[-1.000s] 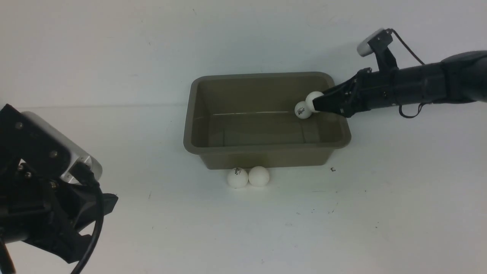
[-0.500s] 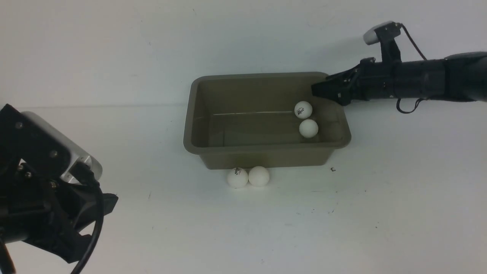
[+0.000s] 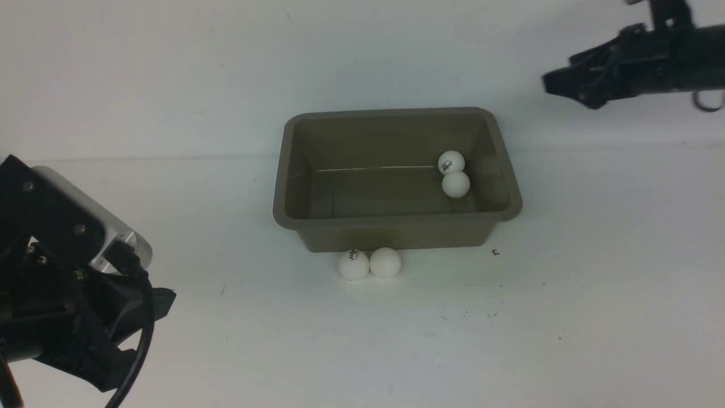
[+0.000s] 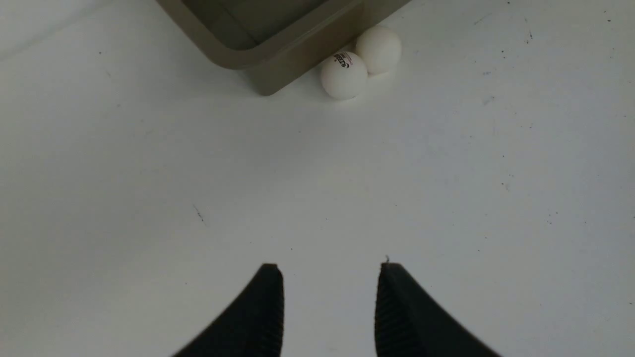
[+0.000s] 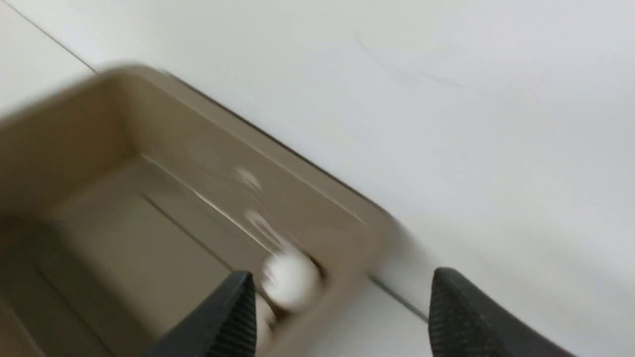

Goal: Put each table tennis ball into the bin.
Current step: Use the left arm to clamp the table tennis ball closest to it

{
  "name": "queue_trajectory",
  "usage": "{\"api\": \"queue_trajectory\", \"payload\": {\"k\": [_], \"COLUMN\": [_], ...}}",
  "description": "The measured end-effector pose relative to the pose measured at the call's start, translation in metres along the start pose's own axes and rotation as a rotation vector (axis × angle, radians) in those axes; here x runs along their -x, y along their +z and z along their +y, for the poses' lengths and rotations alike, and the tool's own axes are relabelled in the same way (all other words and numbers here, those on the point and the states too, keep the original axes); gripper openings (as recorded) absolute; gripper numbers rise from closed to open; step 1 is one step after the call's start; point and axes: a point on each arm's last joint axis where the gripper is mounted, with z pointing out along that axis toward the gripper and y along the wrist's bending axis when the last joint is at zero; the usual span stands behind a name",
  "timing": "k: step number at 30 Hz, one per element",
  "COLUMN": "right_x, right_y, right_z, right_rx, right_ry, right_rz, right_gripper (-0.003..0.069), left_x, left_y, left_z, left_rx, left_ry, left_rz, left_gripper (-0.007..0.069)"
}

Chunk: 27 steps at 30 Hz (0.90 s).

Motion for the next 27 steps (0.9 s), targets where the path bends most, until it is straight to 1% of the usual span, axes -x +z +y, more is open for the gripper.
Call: {"api": "queue_trajectory", "payload": {"k": [3, 6, 10, 13, 18, 22, 27], "right_x": [0.004, 0.011, 0.016, 0.021, 0.039, 0.063, 0.084], "right_y": [-0.022, -0.04, -0.059, -0.07, -0.094, -0.126, -0.159], "right_z": [-0.004, 0.001, 0.014, 0.02, 0.031, 0.046, 0.063], "right_rx": [-0.039, -0.046, 0.002, 0.018, -0.014, -0.072, -0.14], "right_ry": [-0.027, -0.068, -0.093, -0.093, -0.099, -0.14, -0.128], "right_rz": [0.061, 0.128, 0.211, 0.25, 0.224, 0.161, 0.087], "right_gripper": [0.0428, 0.0428, 0.0428, 0.0428, 0.0428, 0.0428, 0.0428], "left_x": [0.0, 0.0, 0.0, 0.0, 0.0, 0.001, 0.002], "left_y": [0.0, 0.0, 0.0, 0.0, 0.0, 0.0, 0.0], "left_z": [0.0, 0.0, 0.0, 0.0, 0.001, 0.0, 0.0], "left_rx": [0.0, 0.0, 0.0, 0.001, 0.006, 0.001, -0.002], "left_ry": [0.0, 0.0, 0.0, 0.0, 0.0, -0.005, -0.015], "left_rz": [0.0, 0.0, 0.0, -0.001, -0.005, -0.009, -0.018], "left_gripper": [0.024, 0.024, 0.024, 0.024, 0.024, 0.024, 0.024]}}
